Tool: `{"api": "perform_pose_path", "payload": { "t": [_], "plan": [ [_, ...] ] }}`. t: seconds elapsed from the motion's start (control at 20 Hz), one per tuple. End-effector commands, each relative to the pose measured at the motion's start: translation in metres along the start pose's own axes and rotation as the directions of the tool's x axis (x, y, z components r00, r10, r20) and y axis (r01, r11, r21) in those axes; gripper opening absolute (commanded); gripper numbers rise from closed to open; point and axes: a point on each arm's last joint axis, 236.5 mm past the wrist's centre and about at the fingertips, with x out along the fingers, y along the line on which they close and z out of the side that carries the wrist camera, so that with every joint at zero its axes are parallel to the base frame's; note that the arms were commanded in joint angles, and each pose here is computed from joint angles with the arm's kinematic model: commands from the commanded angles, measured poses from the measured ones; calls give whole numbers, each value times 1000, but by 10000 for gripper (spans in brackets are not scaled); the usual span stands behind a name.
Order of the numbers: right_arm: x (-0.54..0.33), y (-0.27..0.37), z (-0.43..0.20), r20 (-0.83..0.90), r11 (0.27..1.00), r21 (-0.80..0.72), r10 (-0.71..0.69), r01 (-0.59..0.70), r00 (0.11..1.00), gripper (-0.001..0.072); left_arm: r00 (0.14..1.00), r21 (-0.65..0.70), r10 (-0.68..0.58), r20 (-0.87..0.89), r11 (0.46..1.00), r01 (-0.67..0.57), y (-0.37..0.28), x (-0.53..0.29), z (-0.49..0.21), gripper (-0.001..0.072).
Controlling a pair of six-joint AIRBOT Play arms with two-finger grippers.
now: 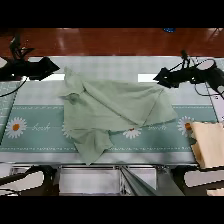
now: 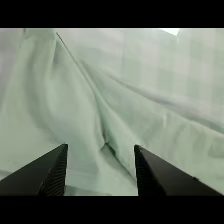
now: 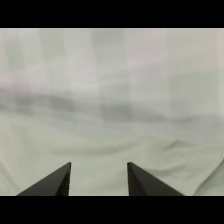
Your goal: Fold the shirts.
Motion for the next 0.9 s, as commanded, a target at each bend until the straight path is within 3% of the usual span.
{"api": "perform_pose_path", "payload": {
  "t": [0.0,0.2,0.35,0.55,0.7,0.85],
  "plan": [
    [-56,-16,22,-2,1000,-20,-10,10,1000,403,978,-22,107,-181,993,-113,48,-37,-26,511],
    [-121,-93,-20,-21,977,76,-199,200,980,403,925,-172,118,-361,967,-190,87,-68,-118,511],
    [-112,-122,-87,-27,955,198,-221,222,975,403,915,-280,74,-397,940,-197,87,-60,-203,511],
    [-101,-130,-143,-32,947,232,-223,224,974,403,870,-391,-30,-492,900,-190,78,-50,-288,511],
    [-98,-129,-156,-48,947,239,-211,216,976,403,856,-432,-72,-512,883,-184,72,-39,-317,511],
    [-97,-125,-154,-38,947,251,-196,199,980,403,905,-470,-119,-409,877,-97,57,-18,-303,510]
  ]
}}
